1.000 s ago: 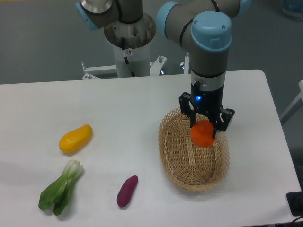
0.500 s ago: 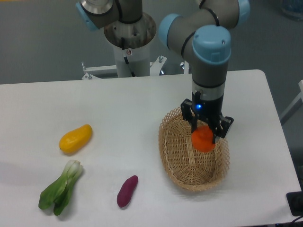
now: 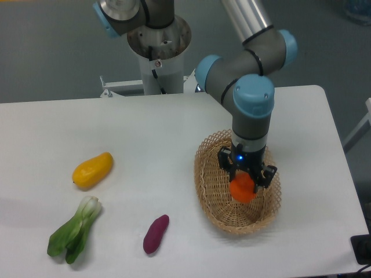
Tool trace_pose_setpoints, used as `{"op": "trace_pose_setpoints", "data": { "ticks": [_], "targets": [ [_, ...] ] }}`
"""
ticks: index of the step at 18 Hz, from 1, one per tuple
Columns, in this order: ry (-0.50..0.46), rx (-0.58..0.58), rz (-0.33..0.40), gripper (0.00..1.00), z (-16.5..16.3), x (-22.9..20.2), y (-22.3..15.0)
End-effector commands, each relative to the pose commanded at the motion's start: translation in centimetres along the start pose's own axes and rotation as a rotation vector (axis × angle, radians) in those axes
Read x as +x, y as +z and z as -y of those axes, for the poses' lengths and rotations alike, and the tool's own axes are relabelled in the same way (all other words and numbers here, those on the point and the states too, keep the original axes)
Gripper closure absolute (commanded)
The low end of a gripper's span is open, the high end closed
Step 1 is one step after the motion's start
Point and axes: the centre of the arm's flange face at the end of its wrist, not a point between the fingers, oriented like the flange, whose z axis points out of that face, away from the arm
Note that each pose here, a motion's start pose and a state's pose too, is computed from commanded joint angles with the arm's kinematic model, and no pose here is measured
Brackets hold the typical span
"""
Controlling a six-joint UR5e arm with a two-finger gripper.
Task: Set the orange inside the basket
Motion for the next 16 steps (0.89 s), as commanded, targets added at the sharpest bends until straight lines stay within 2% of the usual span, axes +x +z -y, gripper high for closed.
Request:
{"op": "trace_pose_setpoints", "data": {
  "ticks": [9,12,13,16],
  "targets": [
    [0.024,-0.004,-0.010,0.38,1.0,0.7,2.0],
    [0.033,-0.002,-0.006,0.24,1.1,0.5,1.9],
    [0.035,-0.004,-0.002,0.02,1.1,0.4,1.8],
    [0.034,-0.004,0.005,0.00,1.1,0.4,1.4]
  ]
}}
